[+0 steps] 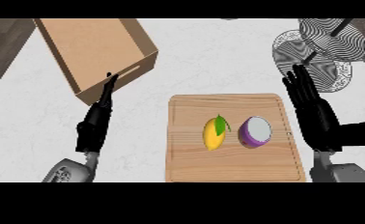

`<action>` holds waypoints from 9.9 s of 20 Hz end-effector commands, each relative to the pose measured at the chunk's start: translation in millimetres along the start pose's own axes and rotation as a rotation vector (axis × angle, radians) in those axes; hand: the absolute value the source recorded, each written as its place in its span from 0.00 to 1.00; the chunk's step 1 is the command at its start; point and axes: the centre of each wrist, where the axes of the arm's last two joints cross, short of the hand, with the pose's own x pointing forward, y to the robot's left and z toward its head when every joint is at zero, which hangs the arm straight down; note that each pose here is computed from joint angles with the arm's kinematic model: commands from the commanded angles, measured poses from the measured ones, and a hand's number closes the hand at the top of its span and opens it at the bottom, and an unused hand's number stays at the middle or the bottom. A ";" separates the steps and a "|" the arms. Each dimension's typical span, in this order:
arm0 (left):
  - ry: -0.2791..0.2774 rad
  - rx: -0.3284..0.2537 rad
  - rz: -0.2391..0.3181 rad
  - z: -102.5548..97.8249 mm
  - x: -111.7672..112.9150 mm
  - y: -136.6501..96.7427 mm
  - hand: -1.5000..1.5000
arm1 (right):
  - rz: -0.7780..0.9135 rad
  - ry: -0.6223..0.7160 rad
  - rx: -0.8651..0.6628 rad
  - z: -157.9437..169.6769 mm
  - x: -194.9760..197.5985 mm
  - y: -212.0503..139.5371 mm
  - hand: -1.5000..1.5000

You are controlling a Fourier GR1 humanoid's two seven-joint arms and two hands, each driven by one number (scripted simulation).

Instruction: Pick the can from the cutting board and place it in the tiered basket

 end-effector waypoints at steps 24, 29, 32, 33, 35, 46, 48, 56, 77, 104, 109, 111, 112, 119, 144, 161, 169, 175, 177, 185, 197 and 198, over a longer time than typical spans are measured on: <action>0.291 0.064 -0.025 41.3 -16.8 112.8 0.50 | 0.317 0.398 -0.687 155.7 -110.5 18.9 0.00; 0.327 0.081 -0.033 46.9 -19.9 126.4 0.50 | 0.335 0.422 -0.595 130.7 -82.4 13.7 0.00; 0.334 0.091 -0.025 51.1 -18.0 124.7 0.50 | 0.318 0.459 -0.590 119.2 -63.0 17.0 0.00; 0.320 0.092 -0.035 47.8 -15.6 130.3 0.50 | 0.325 0.483 -0.565 113.0 -56.7 13.8 0.00; 0.331 0.086 -0.020 49.4 -21.8 123.3 0.50 | 0.311 0.538 -0.509 105.2 -49.9 21.1 0.00; 0.367 0.107 -0.021 57.5 -16.9 135.4 0.50 | 0.367 0.825 -0.444 78.4 8.8 23.8 0.00; 0.373 0.138 -0.037 66.1 -28.1 141.9 0.50 | 0.355 0.859 -0.420 86.4 24.0 28.6 0.00; 0.384 0.133 -0.010 61.8 -28.9 137.8 0.50 | 0.324 0.868 -0.377 81.1 48.9 47.7 0.00; 0.399 0.138 -0.019 71.6 -33.1 155.5 0.50 | 0.311 0.782 -0.418 53.5 23.7 77.8 0.00; 0.406 0.135 -0.016 58.8 -34.9 159.3 0.50 | 0.344 0.611 -0.497 13.8 -15.5 103.4 1.00; 0.374 0.100 -0.024 54.9 -33.5 134.9 0.50 | 0.600 0.582 -0.458 -9.2 -20.9 136.6 1.00; 0.342 0.072 -0.033 49.1 -23.0 132.4 0.50 | 0.782 0.542 -0.391 -34.1 -13.9 142.9 1.00; 0.326 0.053 -0.031 49.6 -20.6 130.2 0.50 | 0.848 0.529 -0.365 -38.3 -18.3 149.6 1.00; 0.350 0.044 -0.055 44.4 -24.5 129.1 0.50 | 1.120 0.470 -0.461 -107.5 39.3 209.7 1.00; 0.399 0.112 -0.031 52.8 -36.3 138.5 0.50 | 1.215 0.182 -0.924 -215.9 196.3 210.5 1.00; 0.352 0.099 -0.023 30.9 -32.4 132.8 0.50 | 0.990 0.017 -0.989 -242.3 215.1 65.0 1.00; 0.377 0.095 -0.033 30.5 -28.3 142.6 0.50 | 1.588 0.192 -0.930 -234.5 194.8 -7.8 1.00; 0.372 0.102 -0.021 27.5 -36.5 135.9 0.50 | 1.792 0.241 -0.816 -236.5 236.9 -11.8 1.00; 0.362 0.085 -0.030 20.2 -26.4 128.7 0.50 | 1.806 0.226 -0.805 -234.0 243.2 -22.3 1.00; 0.367 0.086 -0.019 28.8 -30.4 138.6 0.50 | 1.886 0.276 -0.710 -230.4 250.8 -36.6 1.00; 0.370 0.066 -0.021 27.4 -32.1 138.9 0.50 | 1.626 0.857 -0.672 -221.8 232.4 -65.7 0.00; 0.387 0.085 -0.021 33.5 -42.3 120.6 0.50 | 1.596 0.867 -0.724 -221.6 218.2 -65.4 0.00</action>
